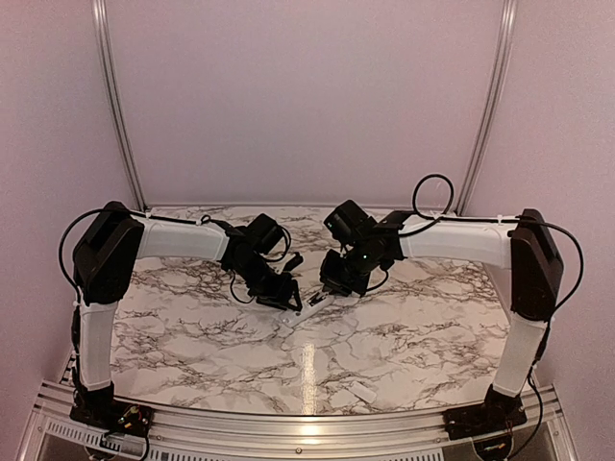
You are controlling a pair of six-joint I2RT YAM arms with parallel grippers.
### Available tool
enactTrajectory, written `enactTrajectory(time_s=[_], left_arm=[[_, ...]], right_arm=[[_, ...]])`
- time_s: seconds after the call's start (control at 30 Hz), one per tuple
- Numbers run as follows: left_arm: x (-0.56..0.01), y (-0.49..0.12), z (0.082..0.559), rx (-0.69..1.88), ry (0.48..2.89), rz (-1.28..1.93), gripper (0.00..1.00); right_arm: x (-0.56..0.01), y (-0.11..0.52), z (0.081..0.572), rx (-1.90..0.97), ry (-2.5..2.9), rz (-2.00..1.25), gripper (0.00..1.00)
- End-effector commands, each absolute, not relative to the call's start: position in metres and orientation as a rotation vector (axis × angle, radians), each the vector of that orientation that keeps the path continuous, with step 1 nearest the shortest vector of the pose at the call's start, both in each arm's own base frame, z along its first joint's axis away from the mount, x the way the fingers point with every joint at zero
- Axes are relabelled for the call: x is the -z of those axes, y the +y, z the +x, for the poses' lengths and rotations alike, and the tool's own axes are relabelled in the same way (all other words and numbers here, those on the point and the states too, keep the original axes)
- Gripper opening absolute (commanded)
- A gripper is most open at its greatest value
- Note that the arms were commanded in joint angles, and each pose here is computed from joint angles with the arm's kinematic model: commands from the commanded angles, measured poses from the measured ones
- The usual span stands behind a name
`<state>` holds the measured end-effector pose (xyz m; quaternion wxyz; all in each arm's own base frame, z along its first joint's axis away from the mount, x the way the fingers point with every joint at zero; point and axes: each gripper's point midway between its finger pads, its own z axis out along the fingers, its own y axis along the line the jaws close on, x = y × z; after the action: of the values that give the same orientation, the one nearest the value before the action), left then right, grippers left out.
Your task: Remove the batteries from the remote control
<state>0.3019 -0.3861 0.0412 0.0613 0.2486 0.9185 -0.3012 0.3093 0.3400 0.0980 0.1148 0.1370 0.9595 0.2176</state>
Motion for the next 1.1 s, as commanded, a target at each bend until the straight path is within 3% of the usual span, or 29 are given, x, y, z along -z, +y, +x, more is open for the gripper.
enactTrajectory(time_s=[0.0, 1.07], left_arm=[[-0.036, -0.392, 0.300, 0.946, 2.784, 0.751, 0.50], [-0.041, -0.392, 0.308, 0.957, 2.777, 0.584, 0.48]], right_arm=[[-0.079, 0.334, 0.297, -0.578, 2.893, 0.343, 0.00], [-0.122, 0.355, 0.316, -0.654, 2.836, 0.118, 0.00]])
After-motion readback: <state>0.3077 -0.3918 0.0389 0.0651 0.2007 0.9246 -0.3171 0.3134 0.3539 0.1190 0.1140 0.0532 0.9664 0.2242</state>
